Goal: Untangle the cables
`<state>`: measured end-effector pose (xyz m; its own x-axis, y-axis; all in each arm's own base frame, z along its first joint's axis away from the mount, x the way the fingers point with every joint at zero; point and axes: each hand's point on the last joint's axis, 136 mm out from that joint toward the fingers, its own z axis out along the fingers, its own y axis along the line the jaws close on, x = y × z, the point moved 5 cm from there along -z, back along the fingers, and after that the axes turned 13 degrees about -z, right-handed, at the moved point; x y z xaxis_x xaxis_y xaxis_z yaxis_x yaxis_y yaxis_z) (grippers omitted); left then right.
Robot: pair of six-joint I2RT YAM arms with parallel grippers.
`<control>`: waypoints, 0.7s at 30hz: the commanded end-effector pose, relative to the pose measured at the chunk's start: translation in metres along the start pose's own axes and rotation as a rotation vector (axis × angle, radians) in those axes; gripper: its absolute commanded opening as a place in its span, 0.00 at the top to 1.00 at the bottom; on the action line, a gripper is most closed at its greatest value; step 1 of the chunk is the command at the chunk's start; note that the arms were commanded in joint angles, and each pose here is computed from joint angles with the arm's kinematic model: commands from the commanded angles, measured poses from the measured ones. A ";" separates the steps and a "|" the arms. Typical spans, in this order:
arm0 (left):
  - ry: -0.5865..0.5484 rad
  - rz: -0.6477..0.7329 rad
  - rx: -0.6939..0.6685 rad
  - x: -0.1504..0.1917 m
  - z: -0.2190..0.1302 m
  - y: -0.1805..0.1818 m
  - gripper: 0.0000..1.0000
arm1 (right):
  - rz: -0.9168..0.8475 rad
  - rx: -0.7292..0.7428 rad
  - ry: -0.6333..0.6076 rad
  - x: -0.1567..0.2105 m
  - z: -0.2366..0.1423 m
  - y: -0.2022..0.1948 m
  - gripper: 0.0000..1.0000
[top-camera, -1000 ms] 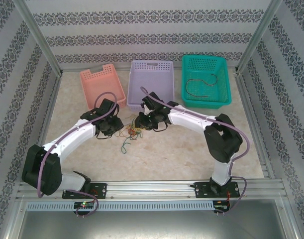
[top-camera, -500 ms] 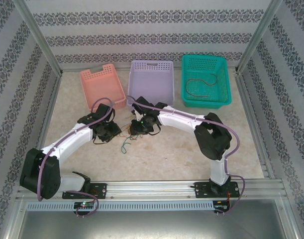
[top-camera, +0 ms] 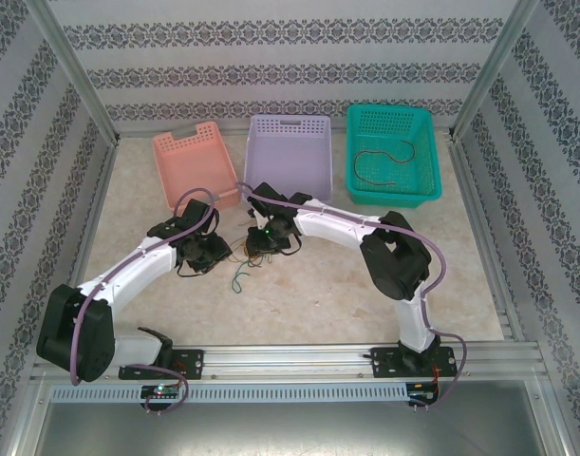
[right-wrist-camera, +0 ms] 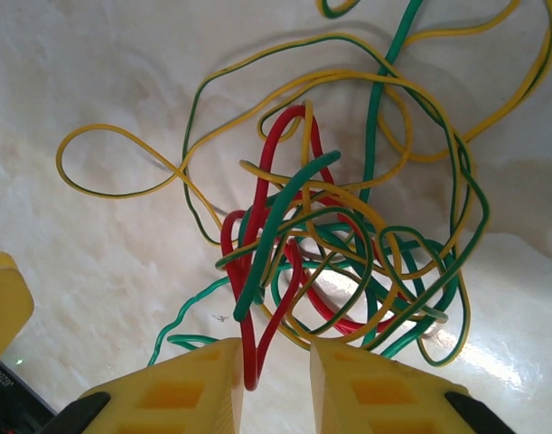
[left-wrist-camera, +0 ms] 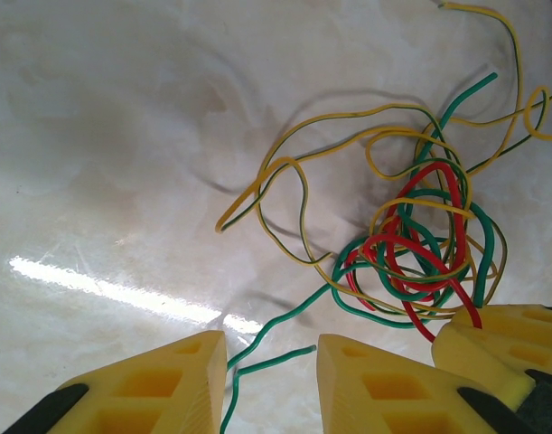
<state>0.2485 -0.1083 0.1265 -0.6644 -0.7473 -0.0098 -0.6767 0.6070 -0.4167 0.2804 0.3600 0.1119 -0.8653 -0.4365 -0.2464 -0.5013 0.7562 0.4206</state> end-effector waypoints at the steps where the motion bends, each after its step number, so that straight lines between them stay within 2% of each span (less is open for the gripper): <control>1: -0.001 -0.024 0.019 0.000 -0.004 0.002 0.68 | -0.020 0.021 0.002 -0.005 0.002 -0.002 0.73; 7: 0.013 -0.036 0.029 0.001 0.000 0.002 0.68 | -0.016 0.012 0.004 -0.008 0.009 -0.001 0.76; 12: 0.031 -0.066 0.081 0.002 0.003 -0.005 0.68 | -0.029 0.019 -0.002 -0.006 0.005 -0.006 1.00; 15: 0.046 -0.077 0.148 0.002 0.004 -0.017 0.68 | -0.035 -0.009 -0.022 0.000 -0.005 -0.014 1.00; 21: 0.096 -0.097 0.316 0.003 0.002 -0.048 0.68 | -0.126 -0.217 -0.097 0.012 -0.035 -0.011 1.00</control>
<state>0.2638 -0.1291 0.1298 -0.6417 -0.7621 0.0865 -0.6589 0.4900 -0.5708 0.2773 0.3273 0.1114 -0.8480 -0.4434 -0.2901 -0.5297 0.6925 0.4898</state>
